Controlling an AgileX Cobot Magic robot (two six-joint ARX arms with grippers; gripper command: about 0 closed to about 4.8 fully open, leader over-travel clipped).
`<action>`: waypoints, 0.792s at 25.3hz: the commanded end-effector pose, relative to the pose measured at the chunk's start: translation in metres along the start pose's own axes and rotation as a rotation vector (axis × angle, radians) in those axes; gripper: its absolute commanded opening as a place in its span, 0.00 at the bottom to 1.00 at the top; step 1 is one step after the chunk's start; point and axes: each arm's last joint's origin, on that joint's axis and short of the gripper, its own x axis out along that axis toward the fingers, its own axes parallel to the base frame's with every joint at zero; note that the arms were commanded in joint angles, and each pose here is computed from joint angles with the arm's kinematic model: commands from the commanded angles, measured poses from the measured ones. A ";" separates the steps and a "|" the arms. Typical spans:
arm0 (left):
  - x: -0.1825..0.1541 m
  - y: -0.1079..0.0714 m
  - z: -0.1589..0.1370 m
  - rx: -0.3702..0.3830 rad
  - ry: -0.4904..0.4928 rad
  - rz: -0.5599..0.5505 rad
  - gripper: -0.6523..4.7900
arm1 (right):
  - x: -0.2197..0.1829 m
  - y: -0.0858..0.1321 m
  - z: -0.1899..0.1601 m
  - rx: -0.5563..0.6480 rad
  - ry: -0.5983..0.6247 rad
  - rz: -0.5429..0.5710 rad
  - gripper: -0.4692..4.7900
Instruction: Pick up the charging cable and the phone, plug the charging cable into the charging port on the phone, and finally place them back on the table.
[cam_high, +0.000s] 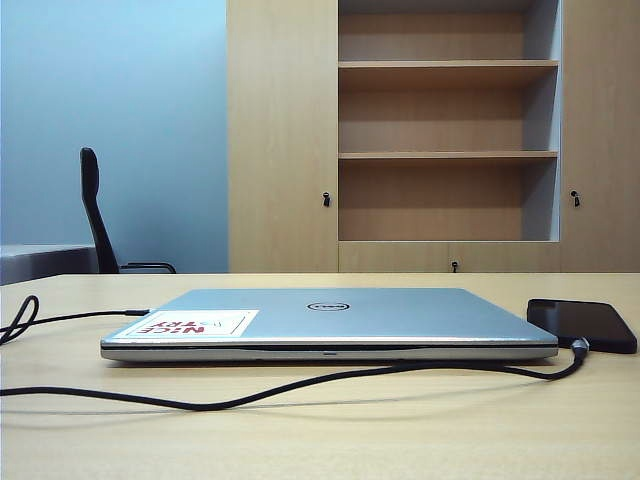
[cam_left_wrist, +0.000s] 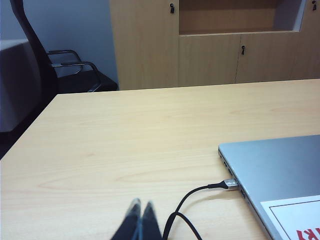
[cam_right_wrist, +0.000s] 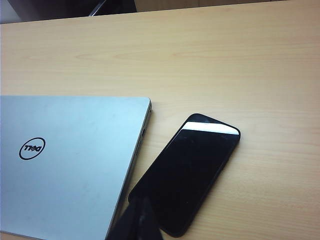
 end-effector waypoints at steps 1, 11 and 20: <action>0.000 0.000 0.001 -0.020 -0.007 -0.001 0.11 | -0.001 0.001 0.003 -0.008 -0.024 0.004 0.08; 0.000 0.000 0.001 0.040 -0.007 -0.001 0.11 | -0.001 0.001 0.003 -0.008 -0.024 0.004 0.08; 0.000 0.000 0.001 0.040 -0.008 -0.001 0.11 | -0.001 0.001 0.003 -0.008 -0.024 0.004 0.08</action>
